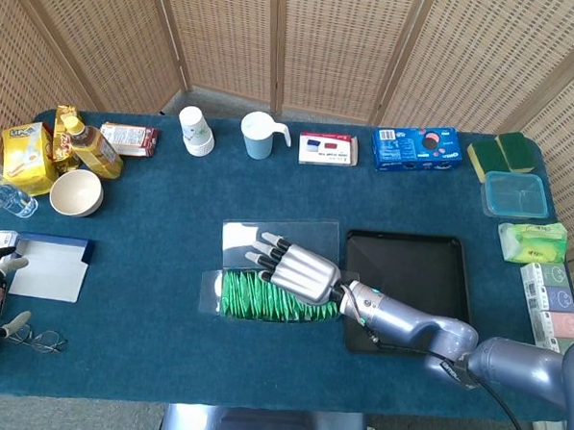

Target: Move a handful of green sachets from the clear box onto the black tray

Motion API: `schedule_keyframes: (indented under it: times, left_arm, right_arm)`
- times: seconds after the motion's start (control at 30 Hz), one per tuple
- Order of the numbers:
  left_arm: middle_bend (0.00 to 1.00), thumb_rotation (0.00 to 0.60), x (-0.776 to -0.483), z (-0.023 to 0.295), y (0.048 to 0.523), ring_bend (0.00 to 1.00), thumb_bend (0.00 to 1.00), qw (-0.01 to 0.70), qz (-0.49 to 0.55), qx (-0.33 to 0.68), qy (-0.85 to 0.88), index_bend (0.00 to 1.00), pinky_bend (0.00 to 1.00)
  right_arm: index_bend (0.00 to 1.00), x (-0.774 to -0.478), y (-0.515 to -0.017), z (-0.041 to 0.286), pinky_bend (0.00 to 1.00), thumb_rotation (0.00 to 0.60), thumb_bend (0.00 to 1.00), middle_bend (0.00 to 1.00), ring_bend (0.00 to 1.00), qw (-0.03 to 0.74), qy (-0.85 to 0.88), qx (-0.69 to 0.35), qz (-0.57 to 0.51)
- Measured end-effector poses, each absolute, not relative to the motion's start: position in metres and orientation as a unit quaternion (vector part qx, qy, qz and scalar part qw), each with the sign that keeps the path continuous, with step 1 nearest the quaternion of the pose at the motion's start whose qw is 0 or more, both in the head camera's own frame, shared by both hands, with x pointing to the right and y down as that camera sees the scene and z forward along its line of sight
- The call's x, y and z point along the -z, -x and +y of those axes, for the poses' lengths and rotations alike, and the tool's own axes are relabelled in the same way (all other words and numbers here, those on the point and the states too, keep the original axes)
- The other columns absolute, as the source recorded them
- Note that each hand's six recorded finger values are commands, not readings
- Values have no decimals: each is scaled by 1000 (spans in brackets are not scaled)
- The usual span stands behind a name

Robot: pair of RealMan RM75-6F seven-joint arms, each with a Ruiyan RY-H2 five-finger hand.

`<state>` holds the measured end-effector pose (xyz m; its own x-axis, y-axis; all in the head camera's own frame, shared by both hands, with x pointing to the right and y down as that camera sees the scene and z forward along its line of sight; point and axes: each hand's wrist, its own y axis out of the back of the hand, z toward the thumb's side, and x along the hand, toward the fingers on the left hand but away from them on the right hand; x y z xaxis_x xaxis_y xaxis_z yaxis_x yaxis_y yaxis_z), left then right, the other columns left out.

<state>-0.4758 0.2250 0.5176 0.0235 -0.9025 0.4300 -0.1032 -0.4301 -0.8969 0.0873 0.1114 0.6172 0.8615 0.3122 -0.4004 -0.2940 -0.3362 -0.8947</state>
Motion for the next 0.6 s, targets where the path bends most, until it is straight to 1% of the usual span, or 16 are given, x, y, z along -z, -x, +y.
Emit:
schedule_keyframes:
  times: [0.23,0.6]
  left_arm:
    - [151,600,-520,225,475,189,162,348,400,573,625,236,346]
    - [151,600,-523,224,474,189,162,346,399,573,627,236,346]
  right_arm:
    - [365,-631,-92,117,52,600,0,125,24,602,751,-267,38]
    - [359,-638,-82,126,52,600,0,126,25,615,742,-256,68]
